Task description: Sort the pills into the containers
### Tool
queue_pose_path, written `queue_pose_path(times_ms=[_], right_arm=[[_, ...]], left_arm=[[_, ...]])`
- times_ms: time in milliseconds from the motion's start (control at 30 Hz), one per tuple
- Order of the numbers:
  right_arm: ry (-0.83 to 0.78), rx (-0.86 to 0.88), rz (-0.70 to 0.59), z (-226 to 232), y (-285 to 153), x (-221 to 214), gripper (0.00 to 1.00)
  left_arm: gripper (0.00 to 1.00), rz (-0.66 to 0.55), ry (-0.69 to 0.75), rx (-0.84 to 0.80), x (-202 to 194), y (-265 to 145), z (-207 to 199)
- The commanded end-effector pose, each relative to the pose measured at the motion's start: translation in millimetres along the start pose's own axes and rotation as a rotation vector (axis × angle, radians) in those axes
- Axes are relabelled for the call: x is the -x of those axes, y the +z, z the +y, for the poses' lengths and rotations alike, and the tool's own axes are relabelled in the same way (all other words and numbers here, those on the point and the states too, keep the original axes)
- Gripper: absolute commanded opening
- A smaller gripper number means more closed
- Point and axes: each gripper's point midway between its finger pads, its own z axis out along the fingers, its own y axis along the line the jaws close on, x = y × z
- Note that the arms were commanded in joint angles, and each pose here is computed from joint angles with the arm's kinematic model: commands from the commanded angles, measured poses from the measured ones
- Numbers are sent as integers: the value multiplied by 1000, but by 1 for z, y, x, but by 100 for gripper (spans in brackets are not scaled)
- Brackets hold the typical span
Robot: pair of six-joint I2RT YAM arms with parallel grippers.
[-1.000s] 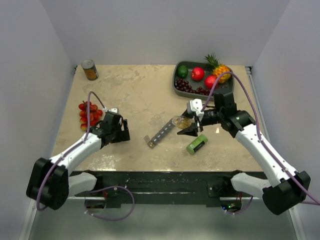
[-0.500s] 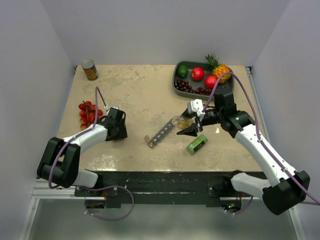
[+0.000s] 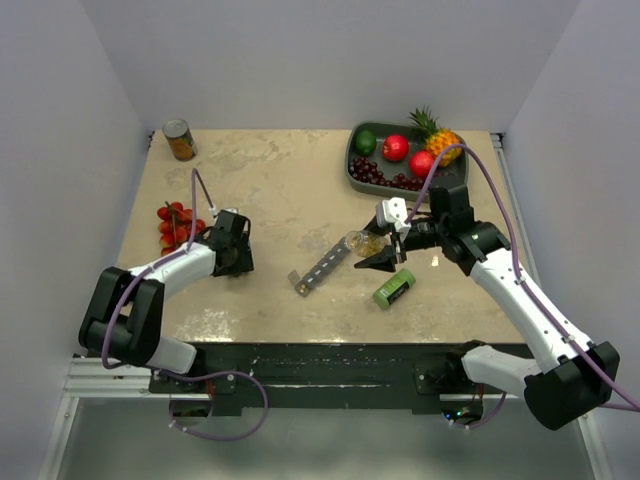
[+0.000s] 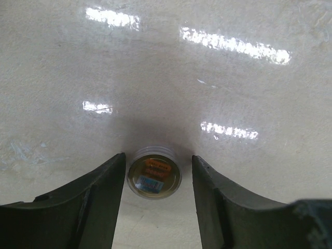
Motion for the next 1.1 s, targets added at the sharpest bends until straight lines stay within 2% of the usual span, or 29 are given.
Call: queue_pose_path(times_ms=[0,300,533,567,633,867,1067], right_arm=[[-36,8,-38,0,-1,12,4],[-28,4,-34,-2,-1,9,4],[-22,0,-30,-3,-1,7,4],[-23,0,-30,-3,-1,7,4],[-19,-6,-25,-5,-2,5,4],[-7,-12,-8,-8,0,-3,4],[12,-19,15,-11,2,-13,4]], left_arm=[[59,1,-4,-51,-2,-10,-5],[58,20,-8,-45,-10,-11,-1],[35,20,1,-48,-7,-11,-3],[26,4,0,-59,-2,-15,-5],[18,-11,-2,-70,3,-19,-7],[11,-143,-14,-255,28,-56,-32],[9,-142,-28,-437,25,-79,-57]])
